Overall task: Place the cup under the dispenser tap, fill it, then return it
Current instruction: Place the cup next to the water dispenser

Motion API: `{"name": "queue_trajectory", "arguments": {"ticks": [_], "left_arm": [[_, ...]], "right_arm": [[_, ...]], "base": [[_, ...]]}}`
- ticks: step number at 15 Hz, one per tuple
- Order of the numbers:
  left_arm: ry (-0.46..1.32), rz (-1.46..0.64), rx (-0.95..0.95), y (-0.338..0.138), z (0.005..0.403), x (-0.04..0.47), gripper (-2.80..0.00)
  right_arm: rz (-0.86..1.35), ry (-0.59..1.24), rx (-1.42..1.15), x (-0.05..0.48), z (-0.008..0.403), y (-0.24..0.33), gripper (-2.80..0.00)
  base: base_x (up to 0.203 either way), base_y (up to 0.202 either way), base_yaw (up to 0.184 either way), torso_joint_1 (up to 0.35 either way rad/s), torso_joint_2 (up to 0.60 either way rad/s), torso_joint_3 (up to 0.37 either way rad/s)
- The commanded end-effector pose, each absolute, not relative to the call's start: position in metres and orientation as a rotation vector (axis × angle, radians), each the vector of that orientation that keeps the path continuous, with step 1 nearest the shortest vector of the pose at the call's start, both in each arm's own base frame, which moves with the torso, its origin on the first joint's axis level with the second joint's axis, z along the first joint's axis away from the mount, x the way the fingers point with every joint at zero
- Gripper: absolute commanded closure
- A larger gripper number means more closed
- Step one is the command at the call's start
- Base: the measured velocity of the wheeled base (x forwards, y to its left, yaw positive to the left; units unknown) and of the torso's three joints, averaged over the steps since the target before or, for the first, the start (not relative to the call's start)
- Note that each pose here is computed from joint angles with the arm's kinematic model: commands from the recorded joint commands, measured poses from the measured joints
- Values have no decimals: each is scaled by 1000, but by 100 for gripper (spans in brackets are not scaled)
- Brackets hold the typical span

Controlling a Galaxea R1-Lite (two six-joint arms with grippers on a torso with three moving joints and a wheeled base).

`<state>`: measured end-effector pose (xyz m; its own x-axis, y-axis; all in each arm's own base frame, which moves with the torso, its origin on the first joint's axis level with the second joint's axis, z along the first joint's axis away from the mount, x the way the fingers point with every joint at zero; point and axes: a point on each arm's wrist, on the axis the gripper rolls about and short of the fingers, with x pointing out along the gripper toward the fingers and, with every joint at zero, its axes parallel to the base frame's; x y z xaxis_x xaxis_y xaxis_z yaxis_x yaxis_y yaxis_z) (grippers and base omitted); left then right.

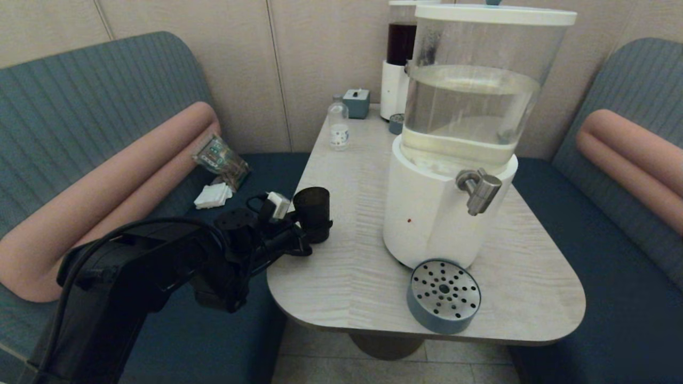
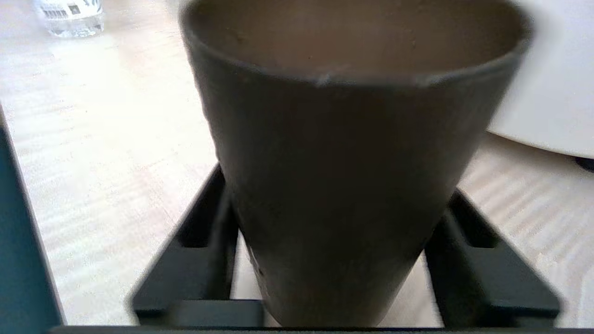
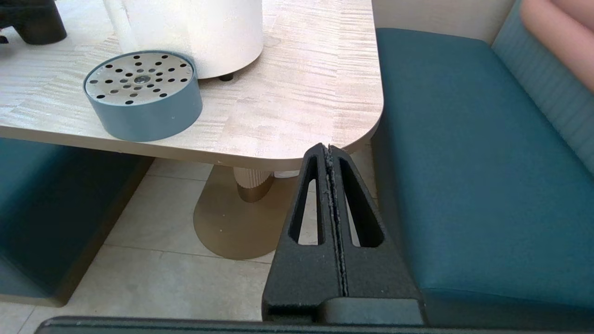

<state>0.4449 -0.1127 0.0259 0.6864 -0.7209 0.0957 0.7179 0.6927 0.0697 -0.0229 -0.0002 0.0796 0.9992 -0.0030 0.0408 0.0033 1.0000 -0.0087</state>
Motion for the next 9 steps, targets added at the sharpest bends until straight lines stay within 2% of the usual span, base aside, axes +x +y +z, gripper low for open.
{"name": "queue_trajectory", "arguments": {"ticks": [1, 9], "left_arm": [[-134, -808, 29, -113, 29, 445, -280], [-117, -799, 27, -106, 46, 422, -280]], "right_arm": [[-3, -28, -9, -22, 76, 0, 0], [-3, -28, -9, -22, 76, 0, 0]], "base": [[0, 0, 0, 0, 0, 0], [0, 0, 0, 0, 0, 0]]}}
